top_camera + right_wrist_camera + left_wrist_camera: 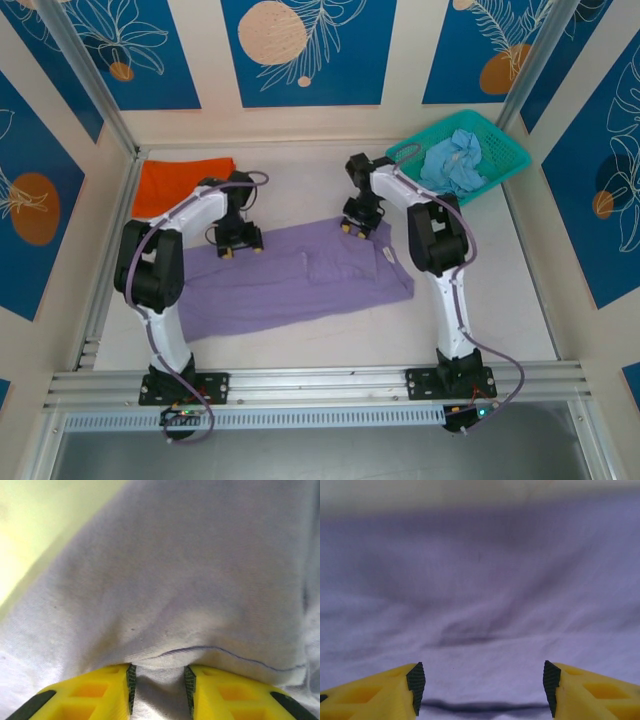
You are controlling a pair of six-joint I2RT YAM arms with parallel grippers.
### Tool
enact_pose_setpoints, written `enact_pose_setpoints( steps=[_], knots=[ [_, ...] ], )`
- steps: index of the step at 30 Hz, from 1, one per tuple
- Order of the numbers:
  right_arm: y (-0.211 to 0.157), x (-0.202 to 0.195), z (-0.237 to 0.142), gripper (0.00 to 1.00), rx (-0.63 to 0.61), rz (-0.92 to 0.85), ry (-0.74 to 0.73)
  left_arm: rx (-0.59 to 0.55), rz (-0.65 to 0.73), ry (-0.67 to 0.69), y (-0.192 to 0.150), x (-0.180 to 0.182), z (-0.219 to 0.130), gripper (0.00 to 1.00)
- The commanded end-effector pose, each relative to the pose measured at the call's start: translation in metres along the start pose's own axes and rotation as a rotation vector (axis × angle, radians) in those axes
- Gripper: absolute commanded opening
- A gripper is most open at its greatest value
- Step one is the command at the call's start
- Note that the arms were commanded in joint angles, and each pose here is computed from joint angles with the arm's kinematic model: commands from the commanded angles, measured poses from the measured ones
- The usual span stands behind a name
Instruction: Fold and stack the t-shirts
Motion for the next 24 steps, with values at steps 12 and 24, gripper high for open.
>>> enact_pose_setpoints(
  steps=[12, 24],
  knots=[
    [0.058, 0.1, -0.002, 0.52, -0.149, 0.077, 0.389, 0.027, 0.142, -0.048, -0.058, 0.002, -0.02, 0.65],
    [0.075, 0.104, -0.114, 0.61, -0.25, -0.071, 0.696, 0.111, 0.287, -0.134, -0.087, -0.041, 0.013, 0.63]
  ],
)
Point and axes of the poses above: each hand's point on the last joint's axis, 136 mm out from that joint toward the fingers, its own z axis out along the fingers, its own x axis along the line the jaws close on, y = z × x, the point moved 10 cm from there along -z, back along the fingers, and after that the axes turned 7 degrees about z, right-handed, at the moved point
